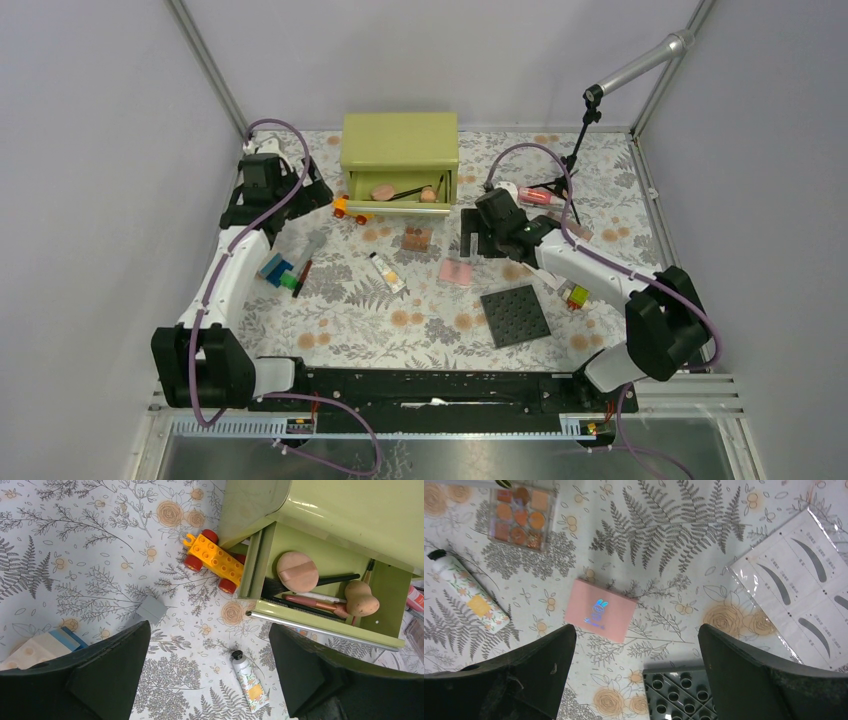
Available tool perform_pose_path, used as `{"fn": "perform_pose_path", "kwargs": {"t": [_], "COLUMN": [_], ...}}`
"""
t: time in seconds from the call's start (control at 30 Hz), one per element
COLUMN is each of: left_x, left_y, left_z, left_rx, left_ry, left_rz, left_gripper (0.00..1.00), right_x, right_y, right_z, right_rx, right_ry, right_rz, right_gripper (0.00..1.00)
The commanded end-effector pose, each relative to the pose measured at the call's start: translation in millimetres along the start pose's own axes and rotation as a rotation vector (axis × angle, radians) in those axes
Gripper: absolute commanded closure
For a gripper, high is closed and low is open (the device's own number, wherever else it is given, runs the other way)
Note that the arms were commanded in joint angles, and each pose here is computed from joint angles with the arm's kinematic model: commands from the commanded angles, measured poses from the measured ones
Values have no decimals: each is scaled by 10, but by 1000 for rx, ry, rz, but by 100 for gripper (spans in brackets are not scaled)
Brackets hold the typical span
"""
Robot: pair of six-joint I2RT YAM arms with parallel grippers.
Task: Organize the makeup
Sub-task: Pick up the makeup tool from the center of the board.
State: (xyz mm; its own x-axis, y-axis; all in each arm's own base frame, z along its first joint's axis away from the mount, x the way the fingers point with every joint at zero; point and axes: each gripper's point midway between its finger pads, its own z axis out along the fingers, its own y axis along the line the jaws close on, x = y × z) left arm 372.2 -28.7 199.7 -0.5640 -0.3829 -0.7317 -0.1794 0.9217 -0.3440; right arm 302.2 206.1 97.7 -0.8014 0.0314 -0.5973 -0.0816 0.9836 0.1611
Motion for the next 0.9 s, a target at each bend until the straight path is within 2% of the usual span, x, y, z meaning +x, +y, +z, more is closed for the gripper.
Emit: {"fn": "perform_pose_path", "kwargs": {"t": [0.0,0.17,0.23,0.33,0.53,0.7,0.87], "left_x": [-320,-406,-359,-261,-117,-101,-78], "left_y": [-132,-217,-261,-341,-444,-580,-596], "left_z": [-89,-179,-182,-169,-133,-198,-204], "left_rx": [44,71,97,120,119,192,206], "left_ry": [-97,-102,-94,-82,-67,-52,-51], "left_rz": [11,30,25,31,51,28,19], "left_gripper": [1,1,1,1,1,1,1], "right_x": [-268,-466,-530,-651,-477,-89,200], "right_y": [131,-511,-1027,-1659,-2647,-3102,-3263], "right_z": [4,-10,0,-159,-699,-1119,-1142], "right_rx": [-33,218,280,353,621,880,939], "right_ry": [-79,-152,-135,-212,-370,-394,-361], "right_rz": [21,127,282,504,768,863,917], "right_gripper": [0,0,0,0,0,0,0]}}
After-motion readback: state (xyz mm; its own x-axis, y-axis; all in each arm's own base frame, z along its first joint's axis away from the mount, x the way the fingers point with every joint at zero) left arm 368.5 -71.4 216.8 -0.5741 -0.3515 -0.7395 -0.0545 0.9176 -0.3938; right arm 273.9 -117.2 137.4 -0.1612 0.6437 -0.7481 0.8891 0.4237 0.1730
